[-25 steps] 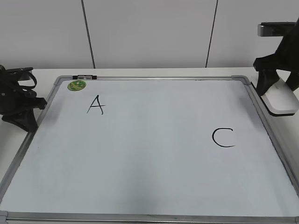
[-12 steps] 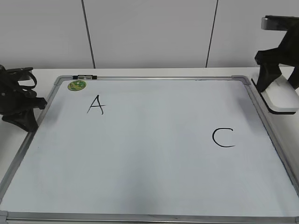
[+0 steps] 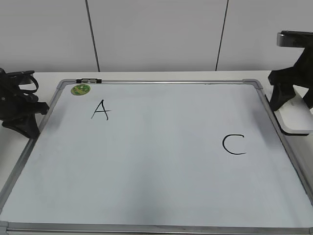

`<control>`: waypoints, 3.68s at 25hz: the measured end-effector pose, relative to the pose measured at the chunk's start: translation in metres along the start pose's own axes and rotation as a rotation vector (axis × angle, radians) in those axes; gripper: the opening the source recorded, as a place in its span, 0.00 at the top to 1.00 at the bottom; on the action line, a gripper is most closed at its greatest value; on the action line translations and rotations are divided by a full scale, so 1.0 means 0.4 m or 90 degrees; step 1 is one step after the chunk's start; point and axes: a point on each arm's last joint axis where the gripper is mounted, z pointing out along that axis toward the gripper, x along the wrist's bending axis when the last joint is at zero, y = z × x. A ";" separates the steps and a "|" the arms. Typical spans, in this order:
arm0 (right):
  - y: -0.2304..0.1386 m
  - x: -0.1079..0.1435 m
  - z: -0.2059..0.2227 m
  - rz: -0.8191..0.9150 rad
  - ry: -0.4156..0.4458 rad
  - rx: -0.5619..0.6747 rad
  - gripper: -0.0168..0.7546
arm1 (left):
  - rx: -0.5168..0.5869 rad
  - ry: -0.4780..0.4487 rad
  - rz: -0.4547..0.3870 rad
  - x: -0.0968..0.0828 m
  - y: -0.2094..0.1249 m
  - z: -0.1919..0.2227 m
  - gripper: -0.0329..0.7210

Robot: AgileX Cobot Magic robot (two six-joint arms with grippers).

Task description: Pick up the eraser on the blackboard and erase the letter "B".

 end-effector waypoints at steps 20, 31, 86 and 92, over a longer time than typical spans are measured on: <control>0.034 -0.014 0.132 0.010 -0.003 -0.006 0.27 | 0.000 -0.001 -0.001 0.000 0.000 0.000 0.93; 0.037 -0.016 0.180 0.009 0.003 0.008 0.27 | 0.000 -0.001 -0.001 0.000 0.000 0.000 0.92; 0.099 0.000 -0.054 -0.035 -0.005 -0.061 0.20 | -0.016 -0.006 0.009 -0.010 0.043 -0.054 0.54; 0.077 0.006 -0.115 -0.037 -0.004 -0.064 0.21 | -0.033 -0.018 0.019 -0.035 0.108 -0.194 0.26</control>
